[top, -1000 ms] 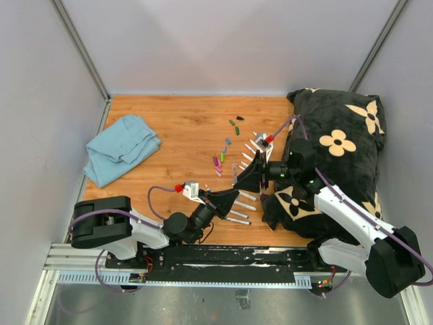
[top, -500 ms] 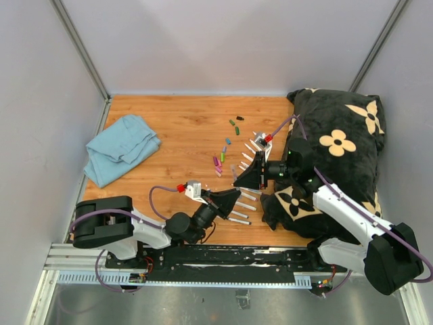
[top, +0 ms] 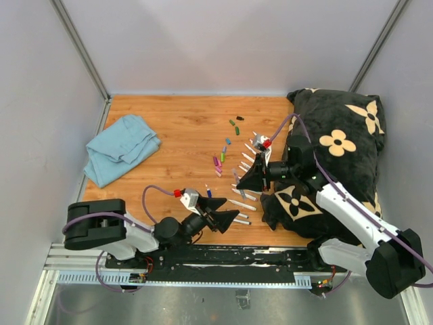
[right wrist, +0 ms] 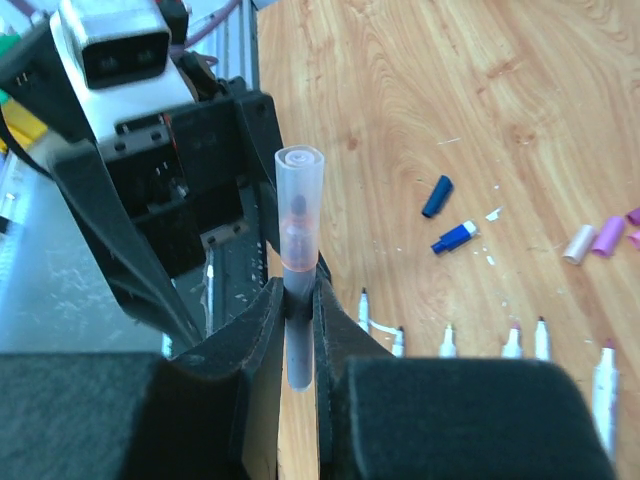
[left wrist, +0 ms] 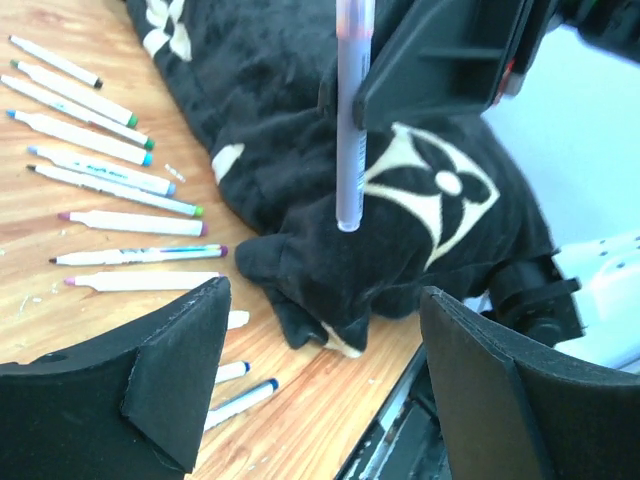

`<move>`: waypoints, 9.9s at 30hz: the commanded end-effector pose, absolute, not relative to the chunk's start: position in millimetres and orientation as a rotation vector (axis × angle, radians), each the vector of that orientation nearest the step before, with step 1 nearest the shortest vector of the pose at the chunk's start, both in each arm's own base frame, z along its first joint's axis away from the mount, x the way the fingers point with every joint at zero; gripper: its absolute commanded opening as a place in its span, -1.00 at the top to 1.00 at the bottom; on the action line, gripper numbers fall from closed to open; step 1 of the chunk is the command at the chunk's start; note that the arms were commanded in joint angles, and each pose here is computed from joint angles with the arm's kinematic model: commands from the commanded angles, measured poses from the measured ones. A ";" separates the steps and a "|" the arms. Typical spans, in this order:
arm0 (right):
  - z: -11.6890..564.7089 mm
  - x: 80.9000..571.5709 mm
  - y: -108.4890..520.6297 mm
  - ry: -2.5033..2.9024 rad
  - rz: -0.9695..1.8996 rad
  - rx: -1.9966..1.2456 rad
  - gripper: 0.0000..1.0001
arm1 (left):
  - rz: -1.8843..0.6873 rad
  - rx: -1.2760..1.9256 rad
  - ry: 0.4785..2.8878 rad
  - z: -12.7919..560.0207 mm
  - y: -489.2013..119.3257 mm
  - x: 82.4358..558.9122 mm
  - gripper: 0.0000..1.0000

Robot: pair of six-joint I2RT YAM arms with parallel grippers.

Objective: Open the pen caps
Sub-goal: Pick up the pen from the center of the board, then open the pen cap from the pen, then place the pen cap at the center of the board, then place the pen at the center of the board, then reset both arms

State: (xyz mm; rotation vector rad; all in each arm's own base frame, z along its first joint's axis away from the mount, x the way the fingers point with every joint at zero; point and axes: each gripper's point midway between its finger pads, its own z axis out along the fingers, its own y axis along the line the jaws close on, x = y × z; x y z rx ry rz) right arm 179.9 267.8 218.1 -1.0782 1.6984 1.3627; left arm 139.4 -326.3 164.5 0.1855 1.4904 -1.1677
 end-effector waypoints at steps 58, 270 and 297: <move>205.7 182.3 262.7 1.656 1.190 -1.224 0.18 | -1.050 -0.243 1.633 261.6 -324.6 212.2 0.99; 453.6 243.7 66.1 1.688 0.101 -0.447 -0.97 | -0.777 0.270 1.530 445.3 -184.6 246.2 -0.99; 434.3 245.5 67.0 1.725 0.088 -0.490 -0.97 | -0.755 0.280 1.574 422.8 -189.7 257.7 -0.99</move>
